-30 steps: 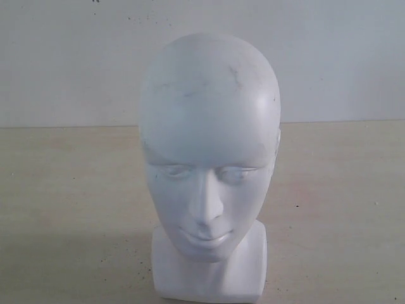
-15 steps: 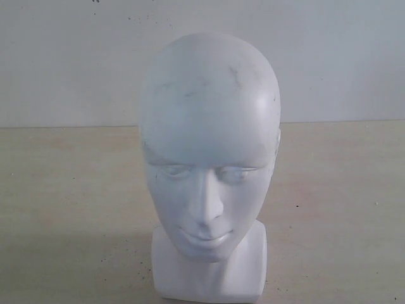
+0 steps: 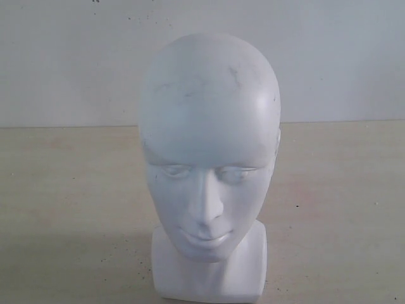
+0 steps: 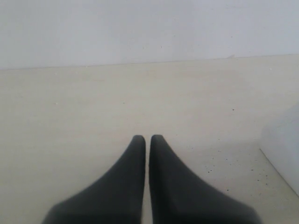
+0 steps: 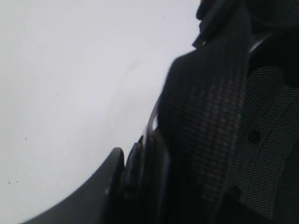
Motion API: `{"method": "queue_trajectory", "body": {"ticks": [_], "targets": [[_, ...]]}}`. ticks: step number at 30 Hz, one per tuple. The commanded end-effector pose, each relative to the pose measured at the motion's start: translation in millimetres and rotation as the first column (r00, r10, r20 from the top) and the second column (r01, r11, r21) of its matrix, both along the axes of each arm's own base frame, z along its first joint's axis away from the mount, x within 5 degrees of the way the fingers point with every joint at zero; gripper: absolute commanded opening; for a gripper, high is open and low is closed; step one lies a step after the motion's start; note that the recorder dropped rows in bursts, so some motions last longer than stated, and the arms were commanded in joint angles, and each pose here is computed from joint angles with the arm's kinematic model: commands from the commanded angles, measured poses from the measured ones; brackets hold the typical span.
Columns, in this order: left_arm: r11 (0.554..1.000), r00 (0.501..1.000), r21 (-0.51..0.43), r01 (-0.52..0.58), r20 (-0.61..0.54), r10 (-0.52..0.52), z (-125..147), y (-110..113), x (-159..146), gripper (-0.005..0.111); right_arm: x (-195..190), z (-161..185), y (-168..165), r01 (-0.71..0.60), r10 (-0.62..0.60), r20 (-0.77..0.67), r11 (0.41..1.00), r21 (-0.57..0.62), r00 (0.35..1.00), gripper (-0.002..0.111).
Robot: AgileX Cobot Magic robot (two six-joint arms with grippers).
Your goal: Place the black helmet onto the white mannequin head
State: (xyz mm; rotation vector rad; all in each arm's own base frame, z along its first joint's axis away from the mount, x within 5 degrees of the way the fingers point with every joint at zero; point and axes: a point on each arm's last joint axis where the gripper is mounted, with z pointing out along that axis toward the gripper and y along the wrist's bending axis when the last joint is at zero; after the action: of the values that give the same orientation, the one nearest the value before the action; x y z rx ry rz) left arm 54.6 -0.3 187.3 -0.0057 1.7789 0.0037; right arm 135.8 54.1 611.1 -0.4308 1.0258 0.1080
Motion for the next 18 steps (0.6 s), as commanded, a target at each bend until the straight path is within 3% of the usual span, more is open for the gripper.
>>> {"method": "queue_trajectory", "body": {"ticks": [1, 7, 12, 15, 18], "targets": [[1.000, 1.000, -0.008, -0.005, 0.001, 0.005, -1, 0, 0, 0.004, -7, 14, -6, 0.004, -0.014, 0.104, 0.995, 0.096, 0.995, 0.000], [1.000, 1.000, -0.008, -0.005, 0.001, 0.005, -1, 0, 0, 0.004, -4, 14, -14, -0.086, 0.100, -0.010, 0.898, 0.432, 0.995, 0.000], [1.000, 1.000, -0.008, -0.005, 0.001, 0.005, -1, 0, 0, 0.004, -5, 6, 14, -0.156, 0.147, 0.055, 0.947, 0.281, 0.988, 0.000], [1.000, 1.000, -0.008, -0.005, 0.001, 0.005, -1, 0, 0, 0.004, -7, -5, 39, -0.303, 0.282, 0.117, 0.920, 0.250, 0.952, 0.000], [1.000, 1.000, -0.008, -0.005, 0.001, 0.005, -1, 0, 0, 0.004, -10, -9, 46, -0.413, 0.371, 0.187, 0.856, 0.312, 0.910, 0.000]]}}
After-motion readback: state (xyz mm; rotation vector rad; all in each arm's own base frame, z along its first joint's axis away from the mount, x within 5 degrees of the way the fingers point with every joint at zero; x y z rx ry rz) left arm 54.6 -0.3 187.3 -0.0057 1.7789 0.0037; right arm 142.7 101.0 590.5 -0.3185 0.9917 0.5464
